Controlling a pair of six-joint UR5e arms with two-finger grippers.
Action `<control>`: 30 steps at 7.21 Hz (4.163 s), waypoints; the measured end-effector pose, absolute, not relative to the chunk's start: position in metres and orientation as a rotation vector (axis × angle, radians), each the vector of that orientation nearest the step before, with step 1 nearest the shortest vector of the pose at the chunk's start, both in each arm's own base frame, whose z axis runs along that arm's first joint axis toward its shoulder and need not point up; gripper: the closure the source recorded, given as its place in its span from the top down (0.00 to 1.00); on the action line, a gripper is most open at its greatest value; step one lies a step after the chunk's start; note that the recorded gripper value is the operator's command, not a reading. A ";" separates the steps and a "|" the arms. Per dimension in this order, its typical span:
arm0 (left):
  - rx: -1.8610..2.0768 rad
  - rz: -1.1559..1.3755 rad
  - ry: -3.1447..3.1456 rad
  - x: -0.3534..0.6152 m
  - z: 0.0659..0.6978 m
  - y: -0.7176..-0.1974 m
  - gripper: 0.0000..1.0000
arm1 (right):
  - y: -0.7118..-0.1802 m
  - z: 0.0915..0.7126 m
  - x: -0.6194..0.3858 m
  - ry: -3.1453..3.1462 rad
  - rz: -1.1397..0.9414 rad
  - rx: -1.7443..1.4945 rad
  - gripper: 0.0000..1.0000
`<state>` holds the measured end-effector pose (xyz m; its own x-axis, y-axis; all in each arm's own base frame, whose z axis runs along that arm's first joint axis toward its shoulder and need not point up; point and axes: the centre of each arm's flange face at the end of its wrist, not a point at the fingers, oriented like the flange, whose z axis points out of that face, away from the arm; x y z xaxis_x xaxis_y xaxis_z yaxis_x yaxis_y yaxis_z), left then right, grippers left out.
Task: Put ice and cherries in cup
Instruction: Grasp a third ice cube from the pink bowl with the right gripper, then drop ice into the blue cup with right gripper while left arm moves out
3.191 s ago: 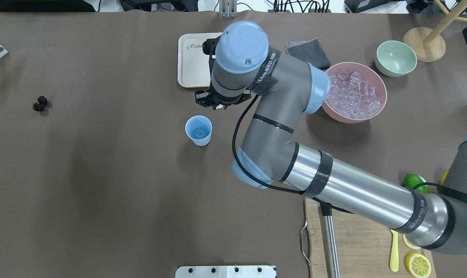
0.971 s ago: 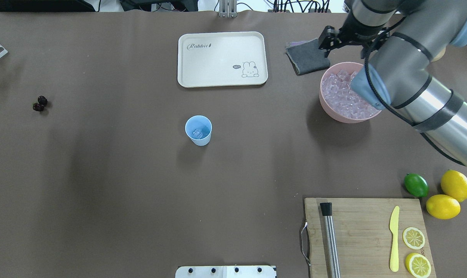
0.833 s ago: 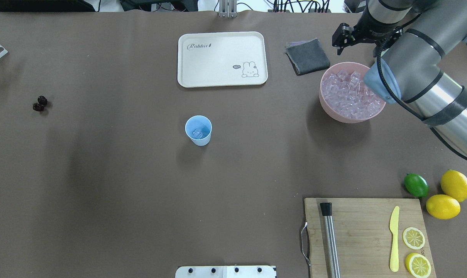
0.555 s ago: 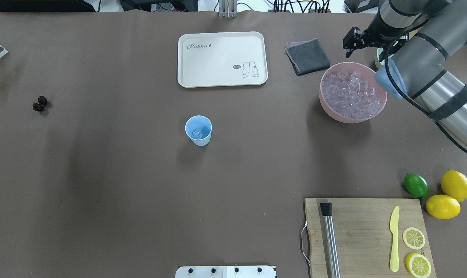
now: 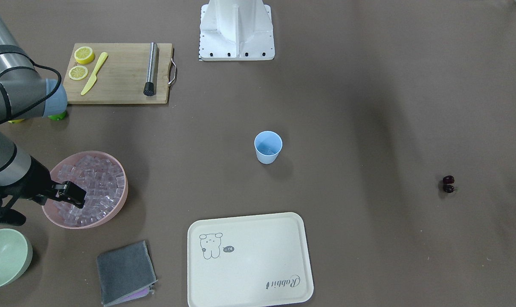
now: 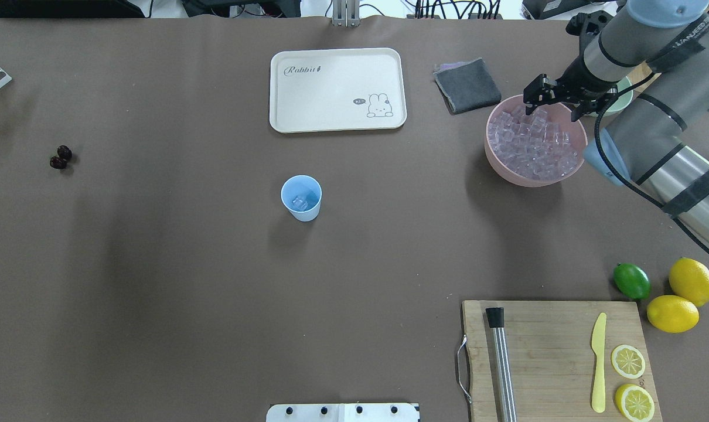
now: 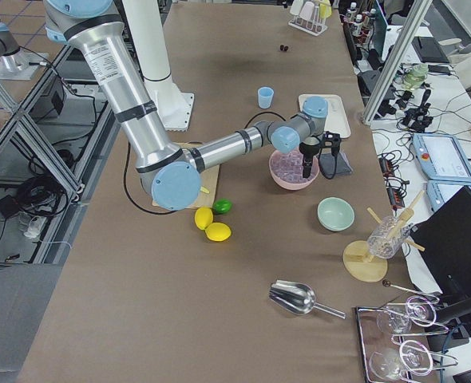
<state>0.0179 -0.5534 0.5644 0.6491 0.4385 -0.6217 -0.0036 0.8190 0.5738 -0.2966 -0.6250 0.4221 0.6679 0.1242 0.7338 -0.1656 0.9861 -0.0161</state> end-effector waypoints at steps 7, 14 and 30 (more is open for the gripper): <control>0.561 0.268 0.828 0.017 0.576 -0.553 0.98 | -0.619 0.431 -0.320 -0.809 0.100 0.054 0.70; 0.567 0.271 0.830 0.019 0.575 -0.557 0.98 | -0.625 0.443 -0.322 -0.773 0.114 0.060 0.20; 0.513 0.372 0.867 0.167 0.528 -0.604 0.98 | -0.502 0.079 -0.585 -0.937 0.088 0.202 0.00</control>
<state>0.1672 -0.6038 0.5284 0.5960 0.5066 -0.6230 -0.1029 0.8177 0.5664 -0.5851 -0.5023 0.0792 0.5903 -0.0130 0.8071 -0.1623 0.9775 0.1345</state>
